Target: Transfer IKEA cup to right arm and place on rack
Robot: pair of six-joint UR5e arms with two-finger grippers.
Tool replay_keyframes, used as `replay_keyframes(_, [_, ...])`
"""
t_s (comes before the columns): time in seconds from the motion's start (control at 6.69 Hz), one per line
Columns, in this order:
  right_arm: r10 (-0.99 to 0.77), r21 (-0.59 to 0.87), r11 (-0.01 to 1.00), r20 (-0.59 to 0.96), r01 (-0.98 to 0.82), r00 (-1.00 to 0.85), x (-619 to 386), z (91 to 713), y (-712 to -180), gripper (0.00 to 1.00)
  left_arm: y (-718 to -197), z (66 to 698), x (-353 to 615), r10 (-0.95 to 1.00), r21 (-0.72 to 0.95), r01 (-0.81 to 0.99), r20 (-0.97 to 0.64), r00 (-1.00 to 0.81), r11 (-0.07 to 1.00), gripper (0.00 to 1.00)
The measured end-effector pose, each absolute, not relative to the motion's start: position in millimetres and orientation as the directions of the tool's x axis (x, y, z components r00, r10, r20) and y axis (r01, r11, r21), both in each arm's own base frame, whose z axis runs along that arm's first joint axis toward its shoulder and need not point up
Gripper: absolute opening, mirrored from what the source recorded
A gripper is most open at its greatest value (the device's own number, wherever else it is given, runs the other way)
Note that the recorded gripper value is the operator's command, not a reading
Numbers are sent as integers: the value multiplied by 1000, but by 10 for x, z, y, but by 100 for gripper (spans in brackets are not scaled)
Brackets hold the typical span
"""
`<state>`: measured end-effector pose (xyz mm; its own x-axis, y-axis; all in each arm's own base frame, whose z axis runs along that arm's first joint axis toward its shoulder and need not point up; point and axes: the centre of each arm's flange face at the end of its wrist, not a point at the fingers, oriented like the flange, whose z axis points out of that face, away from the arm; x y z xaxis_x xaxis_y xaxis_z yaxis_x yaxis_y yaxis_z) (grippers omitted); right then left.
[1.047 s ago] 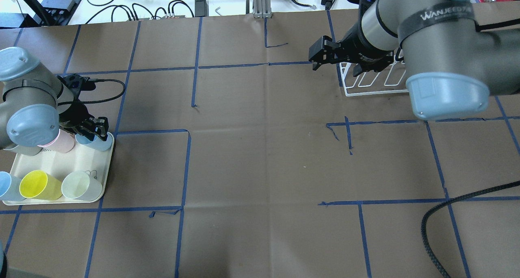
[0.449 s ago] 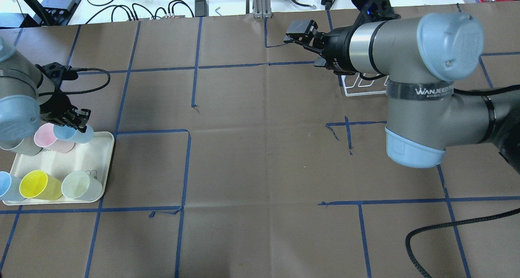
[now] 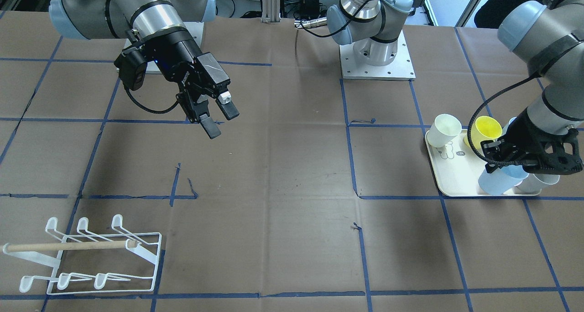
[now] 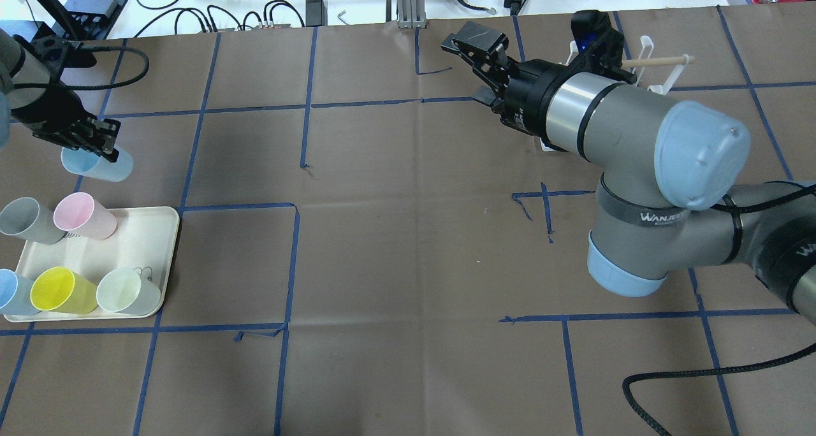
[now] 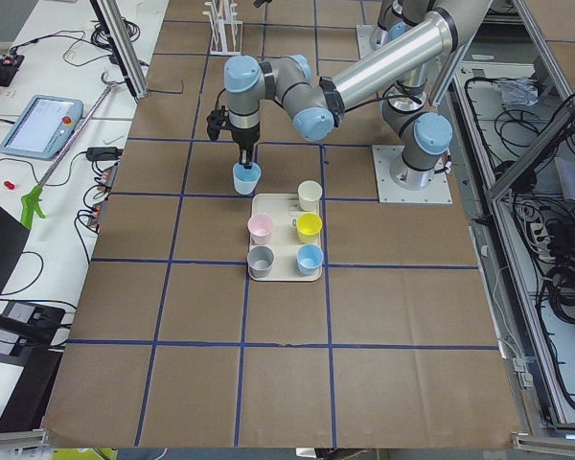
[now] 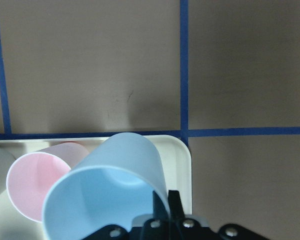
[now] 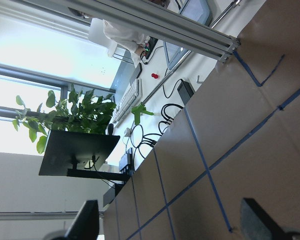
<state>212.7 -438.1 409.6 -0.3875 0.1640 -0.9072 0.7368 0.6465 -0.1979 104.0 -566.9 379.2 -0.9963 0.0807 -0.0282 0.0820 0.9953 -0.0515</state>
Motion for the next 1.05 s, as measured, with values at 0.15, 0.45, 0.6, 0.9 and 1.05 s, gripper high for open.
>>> replay_keyframes(0.15, [181, -111, 611, -944, 784, -275, 2121, 4003, -4277, 100, -5837, 3980, 784, 131, -81, 133, -20, -991, 988, 0])
replay_keyframes(0.45, [175, -15, 570, -975, 821, -139, 2113, 3835, -4112, 100, -5984, 4249, 178, 227, -210, 199, 121, -966, 957, 0])
replay_keyframes(0.6, [149, -9, 566, -982, 824, -114, 2112, 3789, -4073, 100, -5989, 4331, -37, 264, -287, 194, 230, -937, 938, 0])
replay_keyframes(0.9, [100, -26, 563, -990, 826, -99, 2114, 3666, -4086, 100, -5955, 4476, -338, 367, -478, 159, 380, -849, 864, 0])
replay_keyframes(1.05, [88, -32, 555, -991, 831, -97, 2108, 3595, -4109, 100, -5894, 4482, -458, 438, -586, 138, 408, -801, 798, 0])
